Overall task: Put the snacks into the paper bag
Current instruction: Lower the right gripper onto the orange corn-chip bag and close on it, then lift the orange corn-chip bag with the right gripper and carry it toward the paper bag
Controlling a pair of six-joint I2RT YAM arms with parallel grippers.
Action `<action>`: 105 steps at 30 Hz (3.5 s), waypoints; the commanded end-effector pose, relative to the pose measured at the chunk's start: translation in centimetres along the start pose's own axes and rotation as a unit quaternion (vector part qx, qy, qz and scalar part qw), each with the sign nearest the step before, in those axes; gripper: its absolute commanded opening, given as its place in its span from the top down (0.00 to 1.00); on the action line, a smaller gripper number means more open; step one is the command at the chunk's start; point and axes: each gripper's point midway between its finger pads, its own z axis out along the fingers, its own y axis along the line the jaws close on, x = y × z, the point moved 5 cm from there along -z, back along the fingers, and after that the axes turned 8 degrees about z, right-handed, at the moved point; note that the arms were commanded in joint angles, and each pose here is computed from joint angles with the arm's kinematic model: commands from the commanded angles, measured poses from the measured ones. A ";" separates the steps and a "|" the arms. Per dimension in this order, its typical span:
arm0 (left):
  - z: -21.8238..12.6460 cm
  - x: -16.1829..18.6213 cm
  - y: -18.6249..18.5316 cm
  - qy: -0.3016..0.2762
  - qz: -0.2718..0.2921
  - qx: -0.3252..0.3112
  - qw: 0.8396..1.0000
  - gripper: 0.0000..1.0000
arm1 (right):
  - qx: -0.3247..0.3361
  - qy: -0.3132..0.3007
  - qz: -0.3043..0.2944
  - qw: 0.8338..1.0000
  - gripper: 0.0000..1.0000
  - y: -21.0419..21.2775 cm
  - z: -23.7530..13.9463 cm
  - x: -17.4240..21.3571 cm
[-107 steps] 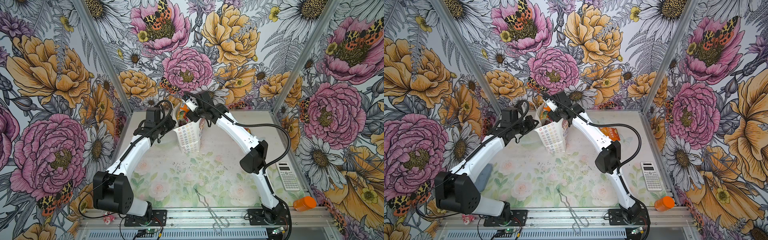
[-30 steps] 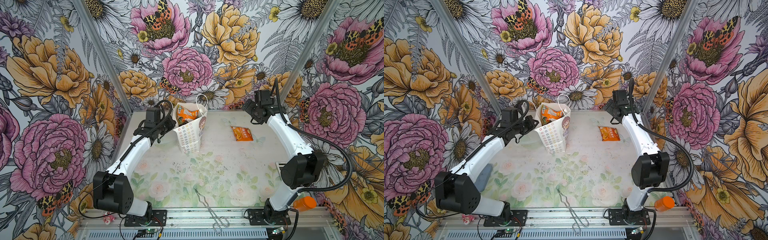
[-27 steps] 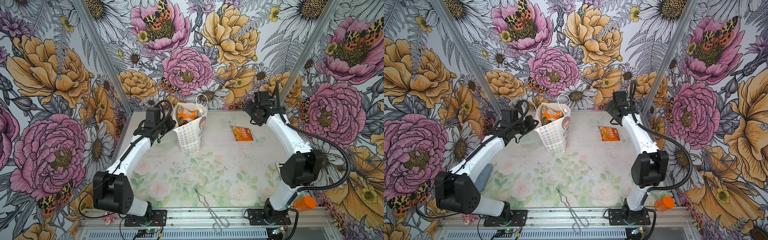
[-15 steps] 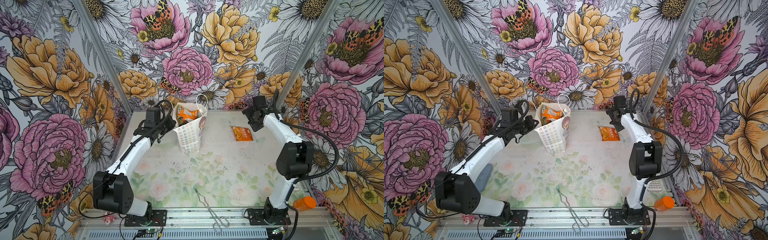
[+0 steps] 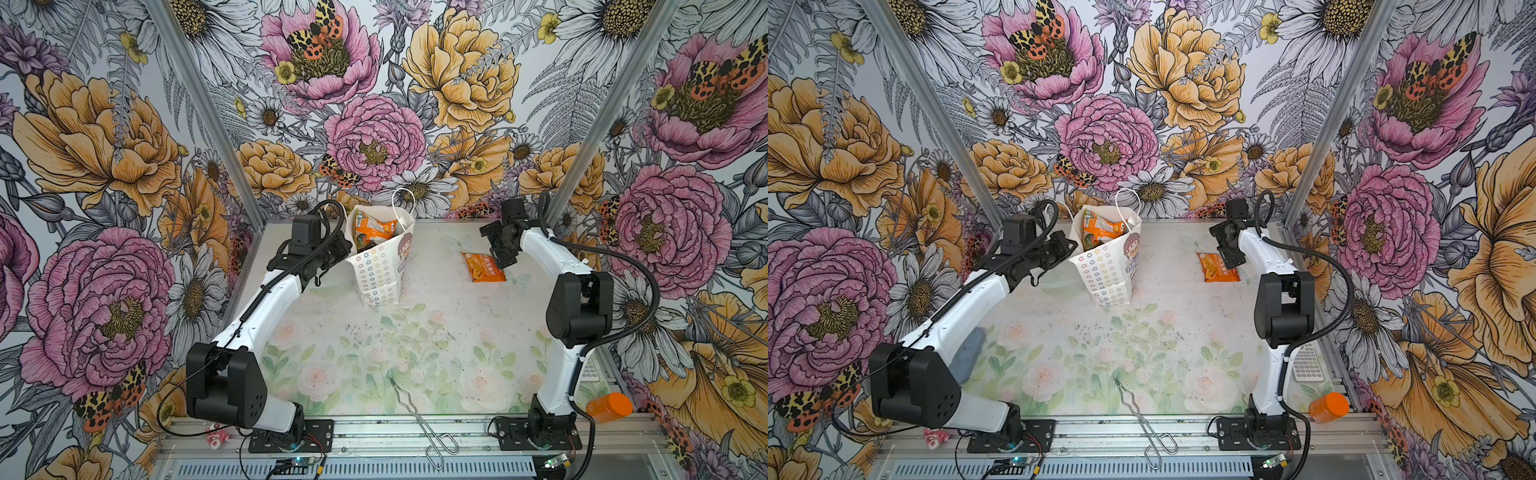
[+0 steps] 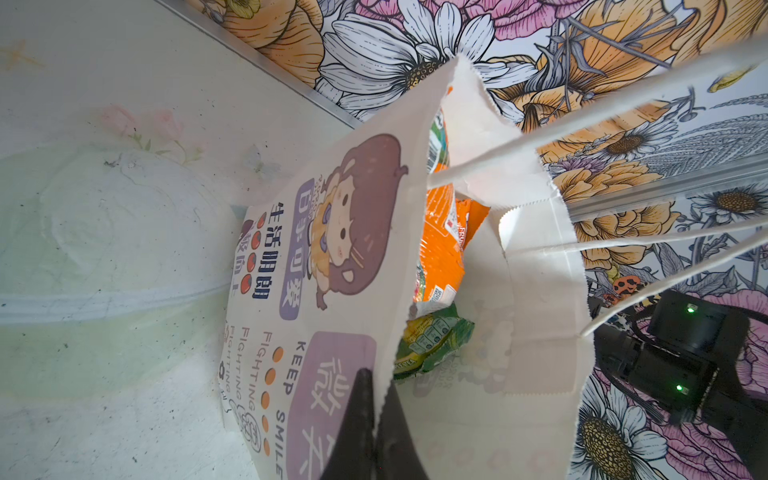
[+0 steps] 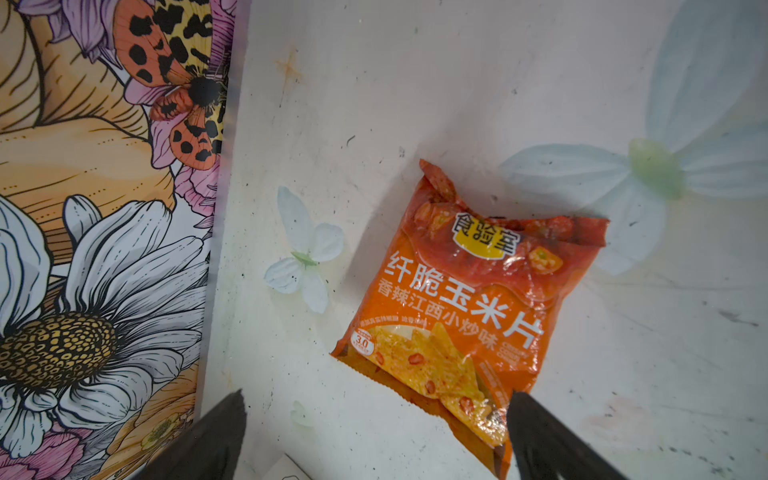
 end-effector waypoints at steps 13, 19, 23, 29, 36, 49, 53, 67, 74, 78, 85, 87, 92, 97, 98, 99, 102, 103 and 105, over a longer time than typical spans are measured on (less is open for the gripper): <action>-0.8 -1.0 -0.3 -0.022 -0.002 0.013 1.000 1.00 | 0.034 0.016 0.083 0.996 0.00 -1.7 3.8 -1.2; -0.9 -1.0 -0.3 -0.023 -0.002 0.013 1.000 1.00 | 0.046 0.027 0.087 0.995 0.00 -2.2 5.1 -1.1; -0.9 -1.0 -0.4 -0.023 -0.002 0.013 1.000 1.00 | 0.053 0.033 0.087 0.994 0.00 -2.4 6.0 -1.0; -0.8 -1.1 -0.4 -0.023 -0.002 0.012 1.000 1.00 | 0.065 0.047 0.086 0.993 0.00 -2.8 7.6 -0.7; -0.6 -1.2 -0.4 -0.022 -0.003 0.013 1.000 1.00 | 0.090 0.061 0.085 0.990 0.00 -4.3 9.4 -0.4; -0.5 -1.2 -0.1 -0.020 -0.004 0.011 1.000 1.00 | 0.071 0.055 0.064 0.994 0.00 -4.2 6.1 -0.4; -0.5 -1.1 0.0 -0.020 -0.005 0.010 1.000 1.00 | 0.062 0.047 0.064 0.995 0.00 -4.4 4.2 -0.4; -0.8 -1.0 0.3 -0.021 -0.006 0.010 1.000 1.00 | 0.064 0.061 0.081 0.993 0.00 -5.7 2.4 0.6; -0.7 -0.9 0.3 -0.020 -0.007 0.012 1.000 1.00 | 0.064 0.075 0.085 0.991 0.00 -6.0 2.1 1.3; -0.7 -0.9 0.3 -0.020 -0.007 0.012 1.000 1.00 | 0.067 0.077 0.080 0.992 0.00 -6.1 2.3 1.4; -0.6 -0.9 0.3 -0.019 -0.008 0.013 1.000 1.00 | 0.080 0.086 0.076 0.990 0.00 -6.7 3.1 2.2; -0.5 -0.9 0.4 -0.019 -0.009 0.012 1.000 1.00 | 0.082 0.088 0.074 0.990 0.00 -6.7 3.3 2.4; -0.4 -0.9 0.4 -0.018 -0.010 0.011 1.000 1.00 | 0.095 0.091 0.069 0.989 0.00 -7.1 4.6 2.5; -0.5 -0.9 0.5 -0.019 -0.009 0.010 1.000 1.00 | 0.120 0.101 0.066 0.985 0.00 -8.4 6.5 2.6; -0.5 -0.9 0.5 -0.020 -0.009 0.010 1.000 1.00 | 0.124 0.105 0.066 0.985 0.00 -8.6 6.8 2.7; -0.5 -0.9 0.5 -0.019 -0.009 0.010 1.000 1.00 | 0.128 0.106 0.064 0.984 0.00 -8.8 7.1 2.8; -0.5 -0.9 0.5 -0.019 -0.009 0.009 1.000 1.00 | 0.137 0.109 0.057 0.983 0.00 -9.3 7.9 2.7; -0.5 -0.9 0.6 -0.018 -0.010 0.009 1.000 1.00 | 0.139 0.107 0.053 0.983 0.01 -9.4 8.0 2.7; -0.5 -0.9 0.5 -0.019 -0.010 0.010 1.000 1.00 | 0.141 0.102 0.041 0.984 0.04 -9.5 8.2 2.5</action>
